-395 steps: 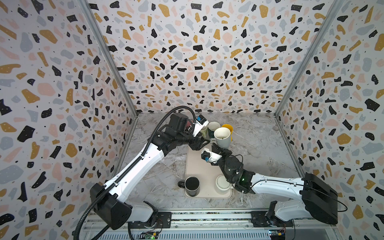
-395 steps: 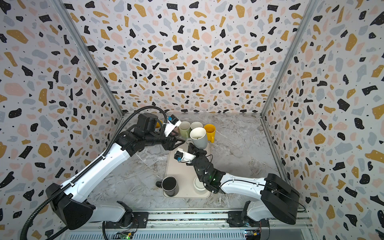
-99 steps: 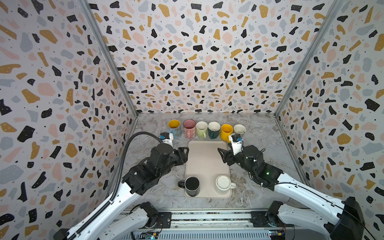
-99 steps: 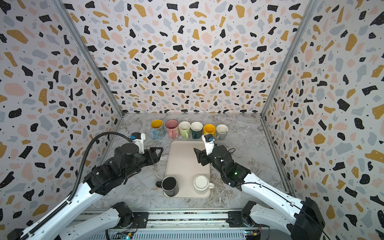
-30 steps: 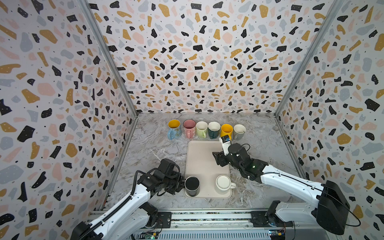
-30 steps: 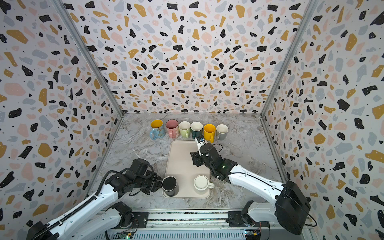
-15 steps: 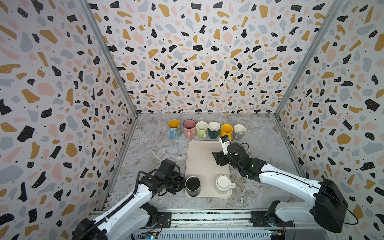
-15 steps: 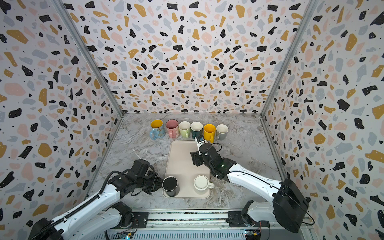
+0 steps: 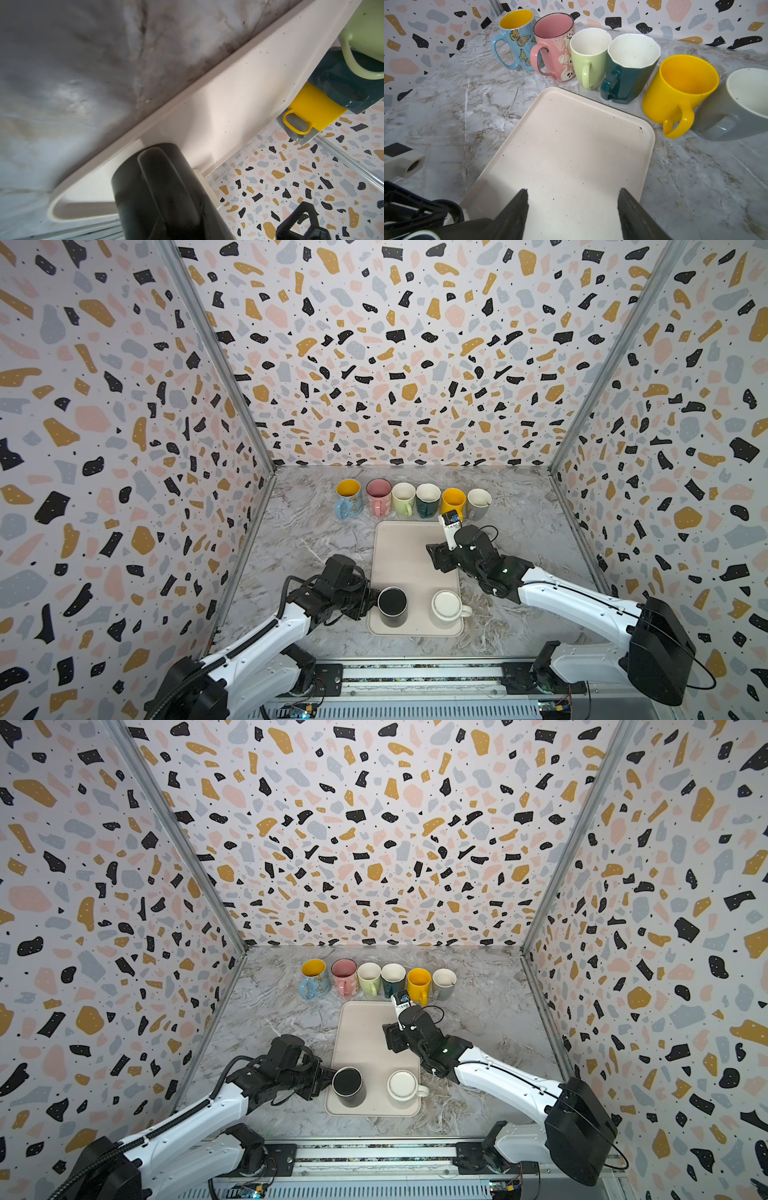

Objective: Turn the mug right side up
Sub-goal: 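Lower the left gripper and close it on the black mug's handle, then lift and tilt the black mug with the left gripper while the right gripper approaches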

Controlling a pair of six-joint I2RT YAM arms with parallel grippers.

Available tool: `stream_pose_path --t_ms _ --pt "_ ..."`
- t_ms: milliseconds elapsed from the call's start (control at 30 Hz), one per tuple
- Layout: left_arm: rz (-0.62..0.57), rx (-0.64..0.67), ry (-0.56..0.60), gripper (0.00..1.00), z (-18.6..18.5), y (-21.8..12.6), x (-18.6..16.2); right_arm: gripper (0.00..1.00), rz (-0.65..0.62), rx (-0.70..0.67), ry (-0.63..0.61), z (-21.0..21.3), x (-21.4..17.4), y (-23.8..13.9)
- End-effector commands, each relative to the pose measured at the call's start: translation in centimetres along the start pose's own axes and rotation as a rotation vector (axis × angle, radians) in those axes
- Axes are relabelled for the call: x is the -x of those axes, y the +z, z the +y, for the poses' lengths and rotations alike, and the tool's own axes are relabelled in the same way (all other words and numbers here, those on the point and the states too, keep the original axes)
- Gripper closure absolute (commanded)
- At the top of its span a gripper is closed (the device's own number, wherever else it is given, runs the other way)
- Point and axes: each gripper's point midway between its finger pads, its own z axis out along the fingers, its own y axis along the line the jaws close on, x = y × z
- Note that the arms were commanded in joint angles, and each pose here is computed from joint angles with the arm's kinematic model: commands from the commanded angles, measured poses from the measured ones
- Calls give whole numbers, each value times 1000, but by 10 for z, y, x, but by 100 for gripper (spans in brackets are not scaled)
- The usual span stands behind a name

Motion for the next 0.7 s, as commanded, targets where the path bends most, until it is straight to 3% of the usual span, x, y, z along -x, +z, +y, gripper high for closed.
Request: stream_pose_path --t_ms 0,100,367,667 --pt "5 -178 197 100 -61 -7 -9 30 -28 -17 12 -3 16 -8" --pt "-57 -242 377 100 -96 -17 -10 30 -33 -24 16 -5 17 -11" --pt "-293 -426 637 100 -160 -70 -9 30 -29 -35 17 -9 13 -16" --pt "-474 -549 932 100 -197 -113 -24 30 -25 -29 10 -7 17 -15"
